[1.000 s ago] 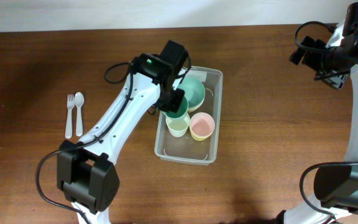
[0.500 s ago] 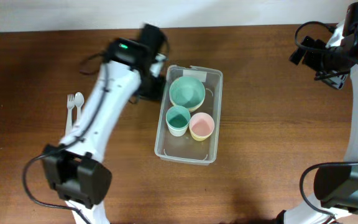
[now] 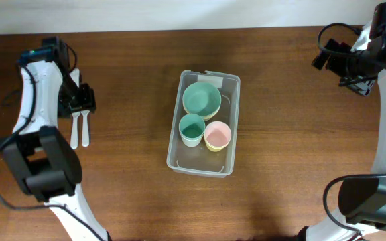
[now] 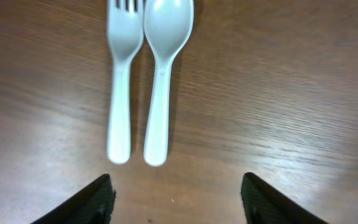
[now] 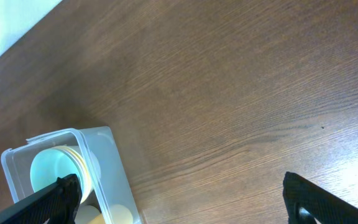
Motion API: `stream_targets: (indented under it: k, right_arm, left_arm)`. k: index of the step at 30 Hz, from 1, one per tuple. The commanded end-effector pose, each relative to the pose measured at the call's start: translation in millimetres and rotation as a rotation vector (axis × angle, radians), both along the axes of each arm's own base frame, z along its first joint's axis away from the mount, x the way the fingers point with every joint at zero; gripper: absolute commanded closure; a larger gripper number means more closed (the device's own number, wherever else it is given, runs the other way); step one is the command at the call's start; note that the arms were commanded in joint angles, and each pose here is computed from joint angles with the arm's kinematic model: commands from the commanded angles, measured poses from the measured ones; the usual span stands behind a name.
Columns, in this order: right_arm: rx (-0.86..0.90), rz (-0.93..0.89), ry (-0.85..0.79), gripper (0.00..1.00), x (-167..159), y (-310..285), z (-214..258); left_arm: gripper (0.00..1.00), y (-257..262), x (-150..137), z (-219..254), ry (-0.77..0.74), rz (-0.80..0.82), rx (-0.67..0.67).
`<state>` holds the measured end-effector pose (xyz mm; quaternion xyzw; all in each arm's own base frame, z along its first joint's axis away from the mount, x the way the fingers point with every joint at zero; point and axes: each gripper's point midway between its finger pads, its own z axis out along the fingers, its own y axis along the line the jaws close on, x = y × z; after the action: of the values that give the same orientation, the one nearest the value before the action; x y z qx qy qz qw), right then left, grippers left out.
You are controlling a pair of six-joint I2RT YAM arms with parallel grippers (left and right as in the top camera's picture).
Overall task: Pack container
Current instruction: 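Lower the left gripper onto the white spoon and grasp it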
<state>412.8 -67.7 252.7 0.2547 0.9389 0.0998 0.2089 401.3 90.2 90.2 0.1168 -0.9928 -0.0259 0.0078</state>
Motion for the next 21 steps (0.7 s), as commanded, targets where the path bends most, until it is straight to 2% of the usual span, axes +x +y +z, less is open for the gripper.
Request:
stream_targets:
  k: [1,8,16,19,21]
  right_arm:
    - [-0.004,0.004,-0.005,0.01,0.8,0.7,1.7]
    - [-0.004,0.004,-0.005,0.01,0.8,0.7,1.7]
    - [-0.004,0.004,-0.005,0.01,0.8,0.7,1.7]
    - [-0.004,0.004,-0.005,0.01,0.8,0.7,1.7]
    - [-0.004,0.004,-0.005,0.01,0.8,0.7,1.7]
  left_arm:
    - [0.38,7.9,-8.3,-41.2,0.103,-0.011,-0.028]
    - [0.37,11.6,-2.5,-70.1,0.126,-0.013,-0.020]
    - [0.39,17.2,22.7,-100.6,0.062,-0.066,-0.007]
    - [0.44,16.8,31.5,-105.0,0.029,-0.077,-0.013]
    - [0.52,17.1,33.2,-108.5,0.026,-0.077,-0.012]
